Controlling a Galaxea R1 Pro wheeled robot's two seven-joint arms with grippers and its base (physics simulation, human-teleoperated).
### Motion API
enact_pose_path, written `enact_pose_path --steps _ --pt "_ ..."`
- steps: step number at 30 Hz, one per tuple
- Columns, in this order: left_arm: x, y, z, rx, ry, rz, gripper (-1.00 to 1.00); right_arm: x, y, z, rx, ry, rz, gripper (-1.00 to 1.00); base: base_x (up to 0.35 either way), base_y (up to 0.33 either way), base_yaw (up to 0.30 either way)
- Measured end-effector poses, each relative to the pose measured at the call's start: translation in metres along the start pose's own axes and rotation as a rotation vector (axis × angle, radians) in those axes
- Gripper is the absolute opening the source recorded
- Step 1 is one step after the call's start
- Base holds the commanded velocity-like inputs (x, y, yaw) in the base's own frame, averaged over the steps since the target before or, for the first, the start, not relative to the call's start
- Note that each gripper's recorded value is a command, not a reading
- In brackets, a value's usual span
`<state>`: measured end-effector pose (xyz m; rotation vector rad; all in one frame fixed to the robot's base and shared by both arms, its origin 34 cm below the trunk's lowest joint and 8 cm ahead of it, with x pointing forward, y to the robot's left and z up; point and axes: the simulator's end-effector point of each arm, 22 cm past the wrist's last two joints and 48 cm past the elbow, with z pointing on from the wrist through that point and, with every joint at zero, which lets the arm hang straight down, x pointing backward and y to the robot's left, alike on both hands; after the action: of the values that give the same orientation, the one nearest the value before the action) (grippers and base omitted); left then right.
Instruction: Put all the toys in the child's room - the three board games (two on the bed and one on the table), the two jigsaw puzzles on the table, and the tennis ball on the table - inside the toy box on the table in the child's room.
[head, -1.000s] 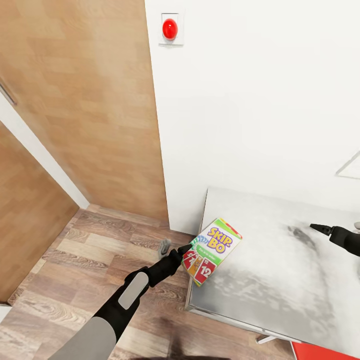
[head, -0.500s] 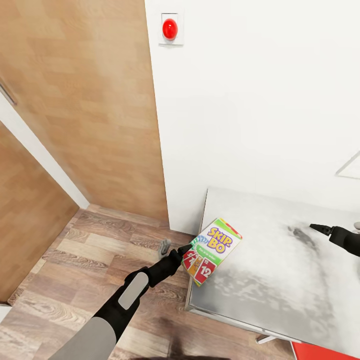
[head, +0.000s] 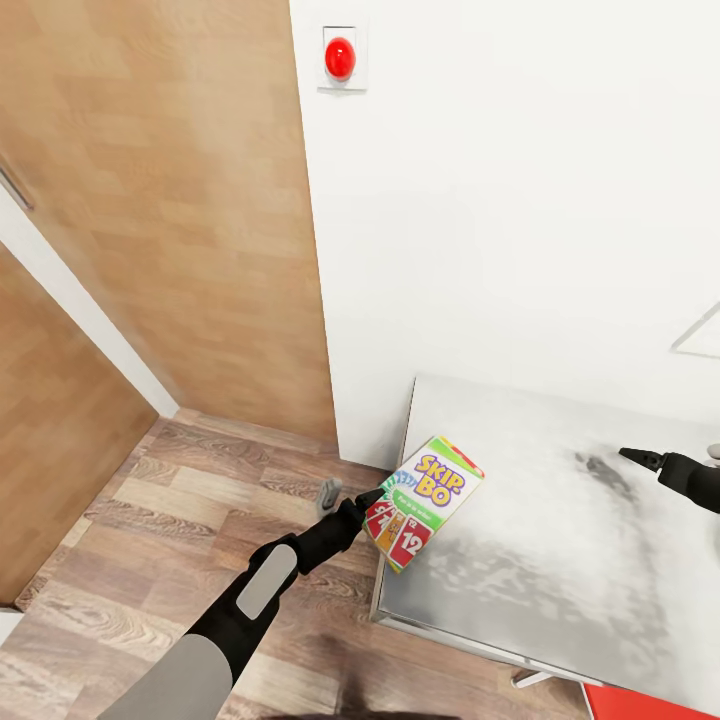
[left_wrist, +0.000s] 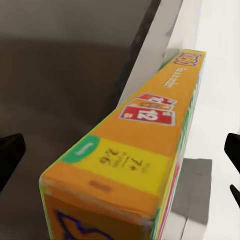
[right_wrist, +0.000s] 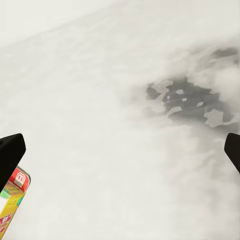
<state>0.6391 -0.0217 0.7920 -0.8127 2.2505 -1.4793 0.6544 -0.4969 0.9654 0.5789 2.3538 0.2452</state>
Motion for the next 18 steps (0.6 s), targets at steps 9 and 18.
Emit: enact_pose_path --steps 9,18 --pt "0.0007 -0.0006 0.0004 0.001 0.001 0.0 1.0 0.0002 -0.0001 0.0001 0.001 0.0 0.0 1.0 0.0 0.0 0.0" --pt "0.0016 -0.0004 0.0003 0.002 0.002 -0.001 1.0 0.0002 -0.0002 0.0001 0.001 0.0 0.0 1.0 0.0 0.0 0.0"
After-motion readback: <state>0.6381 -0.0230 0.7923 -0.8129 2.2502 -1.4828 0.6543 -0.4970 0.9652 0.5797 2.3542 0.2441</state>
